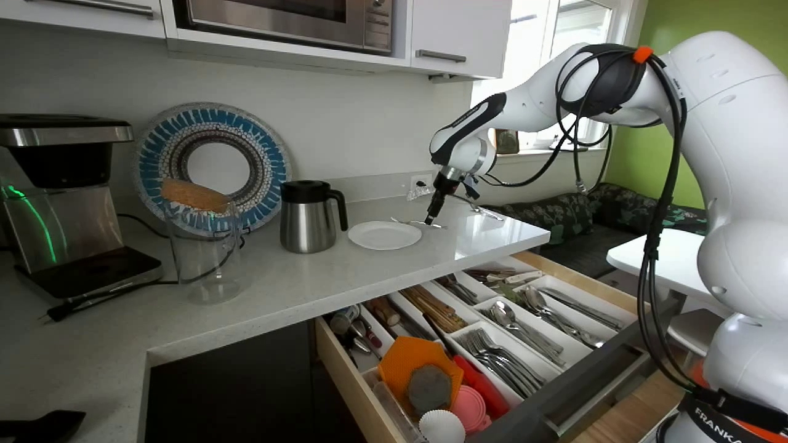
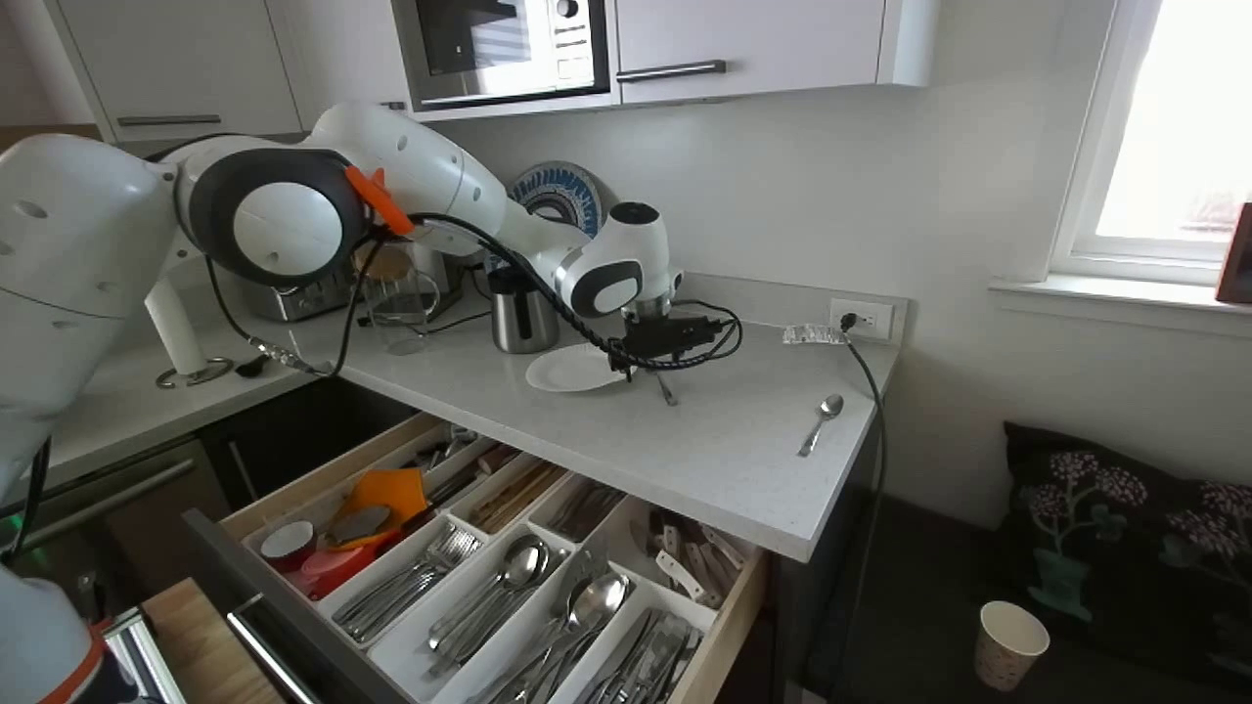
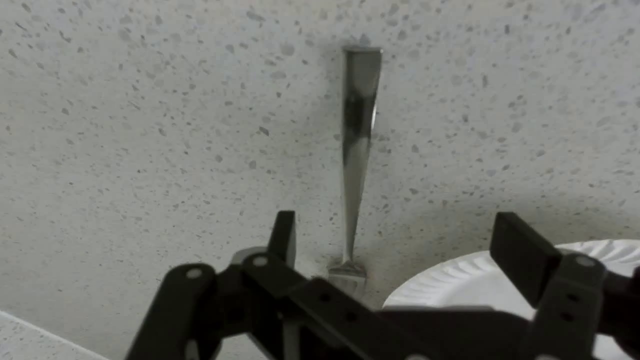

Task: Put the fork in the drawer

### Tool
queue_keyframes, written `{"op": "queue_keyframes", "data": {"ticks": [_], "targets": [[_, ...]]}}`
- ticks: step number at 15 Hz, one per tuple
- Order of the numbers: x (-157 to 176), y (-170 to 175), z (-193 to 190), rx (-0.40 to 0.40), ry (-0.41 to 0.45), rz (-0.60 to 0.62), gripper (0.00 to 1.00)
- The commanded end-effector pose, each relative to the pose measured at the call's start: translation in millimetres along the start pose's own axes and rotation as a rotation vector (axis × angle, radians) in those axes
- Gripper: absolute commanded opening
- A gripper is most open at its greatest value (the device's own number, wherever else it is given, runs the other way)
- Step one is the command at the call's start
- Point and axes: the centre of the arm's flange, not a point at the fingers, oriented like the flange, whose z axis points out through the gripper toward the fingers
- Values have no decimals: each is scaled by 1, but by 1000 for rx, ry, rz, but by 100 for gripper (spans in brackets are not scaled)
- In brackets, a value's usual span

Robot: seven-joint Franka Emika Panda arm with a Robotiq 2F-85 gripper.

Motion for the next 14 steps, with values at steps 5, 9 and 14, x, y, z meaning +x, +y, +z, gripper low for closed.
{"op": "queue_keyframes", "data": {"ticks": [5, 9, 14], "targets": [[-5, 31, 24, 13, 110, 30, 57], [-8, 37, 31, 34, 155, 35, 20], [-4, 31, 36, 99, 205, 7, 0]]}}
